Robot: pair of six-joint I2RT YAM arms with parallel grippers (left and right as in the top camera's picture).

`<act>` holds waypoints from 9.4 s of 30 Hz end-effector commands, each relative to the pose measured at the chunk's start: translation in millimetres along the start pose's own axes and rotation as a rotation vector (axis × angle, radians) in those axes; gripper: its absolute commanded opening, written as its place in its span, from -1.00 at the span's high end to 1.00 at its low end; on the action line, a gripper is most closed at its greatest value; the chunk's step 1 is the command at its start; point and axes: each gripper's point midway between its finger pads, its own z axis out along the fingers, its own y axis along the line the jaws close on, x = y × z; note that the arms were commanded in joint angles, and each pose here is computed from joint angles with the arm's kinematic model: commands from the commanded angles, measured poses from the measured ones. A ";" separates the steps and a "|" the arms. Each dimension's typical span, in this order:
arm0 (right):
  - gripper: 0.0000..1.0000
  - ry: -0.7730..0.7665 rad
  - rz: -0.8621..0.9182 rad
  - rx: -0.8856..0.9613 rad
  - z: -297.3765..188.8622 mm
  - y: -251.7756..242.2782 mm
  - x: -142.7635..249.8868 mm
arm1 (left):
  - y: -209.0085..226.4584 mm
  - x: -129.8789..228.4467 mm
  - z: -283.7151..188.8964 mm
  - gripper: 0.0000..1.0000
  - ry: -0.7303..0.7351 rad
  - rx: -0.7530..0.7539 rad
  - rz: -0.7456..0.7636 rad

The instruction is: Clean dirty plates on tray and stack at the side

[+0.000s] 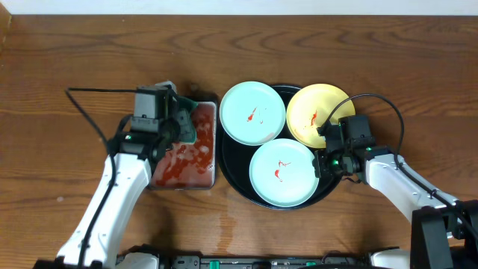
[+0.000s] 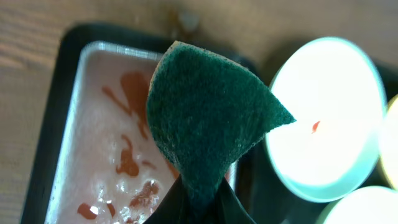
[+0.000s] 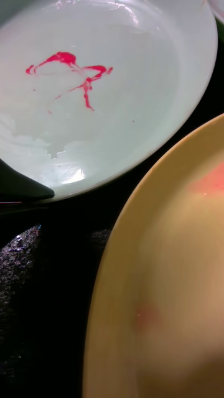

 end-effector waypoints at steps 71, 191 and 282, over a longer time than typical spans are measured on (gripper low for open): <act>0.97 0.000 -0.007 -0.013 2.0 2.8 1.2 | -162.3 84.8 21.7 0.85 0.128 0.319 0.235; 0.68 0.019 -0.002 -0.024 3.0 4.2 7.2 | -53.0 77.9 19.5 0.85 0.108 -0.187 0.216; 0.98 -0.879 -0.493 0.925 -190.3 94.6 -76.3 | 2.3 62.4 23.4 0.84 0.141 -0.272 0.055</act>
